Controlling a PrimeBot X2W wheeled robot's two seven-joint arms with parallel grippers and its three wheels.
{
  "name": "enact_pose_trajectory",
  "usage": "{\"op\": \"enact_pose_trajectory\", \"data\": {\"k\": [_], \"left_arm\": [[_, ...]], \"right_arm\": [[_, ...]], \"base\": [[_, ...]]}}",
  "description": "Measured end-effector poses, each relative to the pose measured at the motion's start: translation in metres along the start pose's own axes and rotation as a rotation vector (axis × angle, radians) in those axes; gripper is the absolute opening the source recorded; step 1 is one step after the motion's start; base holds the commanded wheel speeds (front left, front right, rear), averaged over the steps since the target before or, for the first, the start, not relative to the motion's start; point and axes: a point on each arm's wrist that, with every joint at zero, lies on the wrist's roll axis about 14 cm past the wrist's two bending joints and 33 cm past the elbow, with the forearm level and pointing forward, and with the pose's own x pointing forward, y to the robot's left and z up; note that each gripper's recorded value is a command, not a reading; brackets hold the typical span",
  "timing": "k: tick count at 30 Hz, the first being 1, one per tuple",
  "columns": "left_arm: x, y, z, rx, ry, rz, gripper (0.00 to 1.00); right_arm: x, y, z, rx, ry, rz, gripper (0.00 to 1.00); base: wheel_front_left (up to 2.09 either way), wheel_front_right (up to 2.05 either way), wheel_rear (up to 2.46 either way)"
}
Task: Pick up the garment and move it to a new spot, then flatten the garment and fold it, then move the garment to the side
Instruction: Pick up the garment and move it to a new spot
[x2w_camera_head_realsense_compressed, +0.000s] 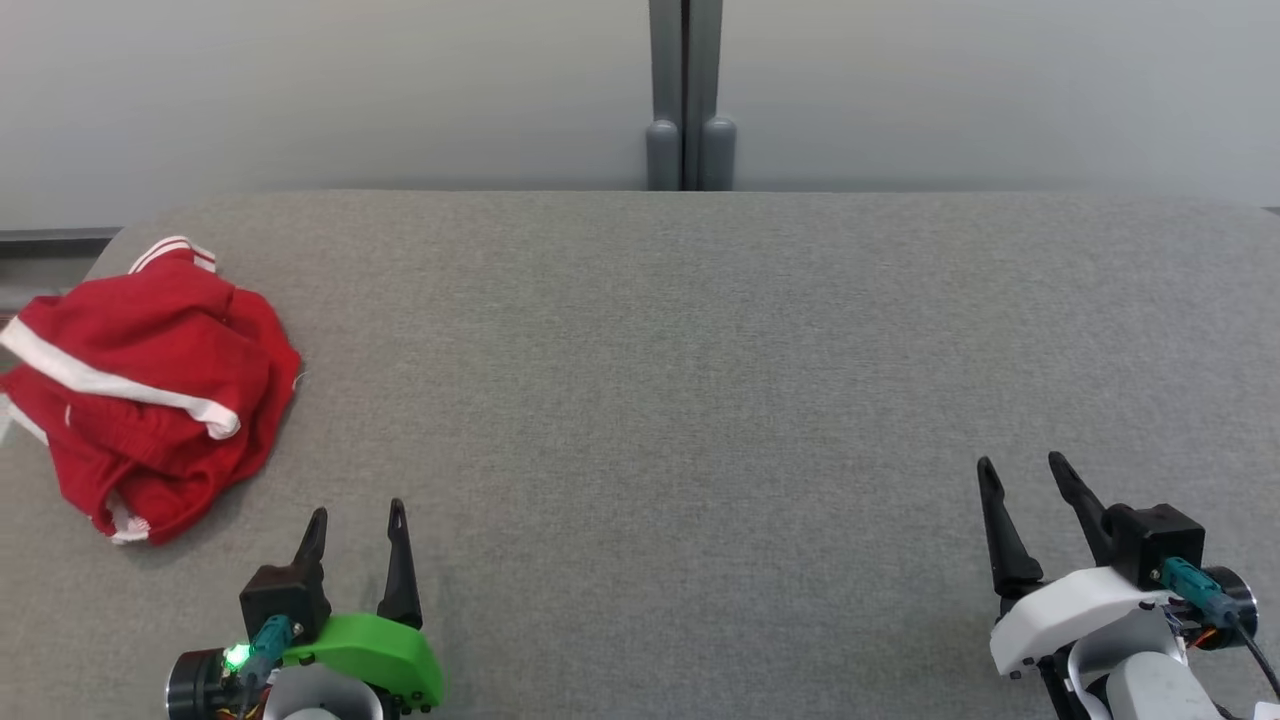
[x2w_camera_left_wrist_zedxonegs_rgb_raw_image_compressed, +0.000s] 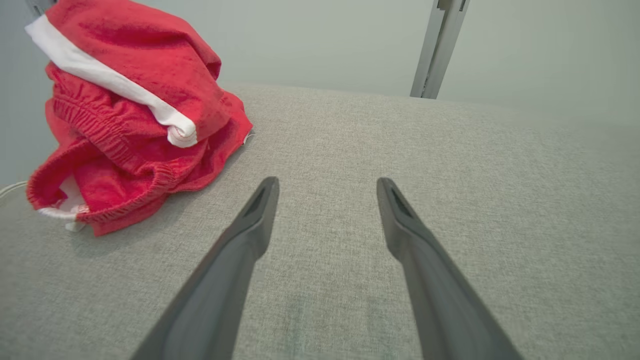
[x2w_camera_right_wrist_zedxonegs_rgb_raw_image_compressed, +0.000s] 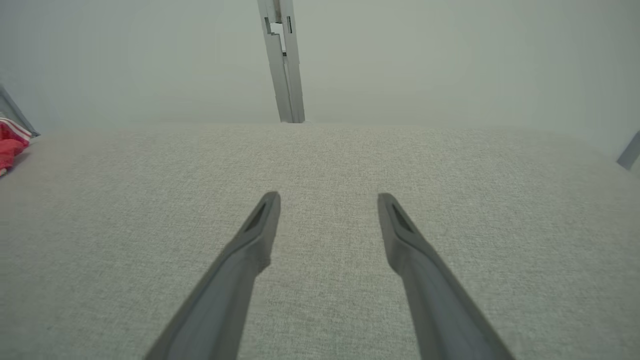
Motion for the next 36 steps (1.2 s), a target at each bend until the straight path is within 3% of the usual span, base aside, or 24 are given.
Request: {"op": "enact_pose_trajectory", "data": {"k": [11,21,29,36], "left_arm": [[-0.056,0.088,-0.015,0.036,0.027,0.289,1.0],[-0.123,0.153,-0.022,-0.046,0.014,0.566,1.0],[-0.132,0.16,-0.024,-0.081,0.018,0.6,1.0],[-0.088,0.162,0.007,-0.092,-0.052,0.535,1.0]], "right_arm": [[0.038,0.108,-0.017,-0.065,0.024,0.316,1.0],[0.04,0.192,-0.034,-0.066,0.058,0.552,1.0],[0.046,0.21,-0.044,-0.024,0.083,0.601,1.0],[0.061,0.201,-0.05,-0.032,0.076,0.601,1.0]], "base": [[0.0,0.0,0.0],[0.0,0.0,0.0],[0.0,0.0,0.0],[0.0,0.0,0.0]]}}
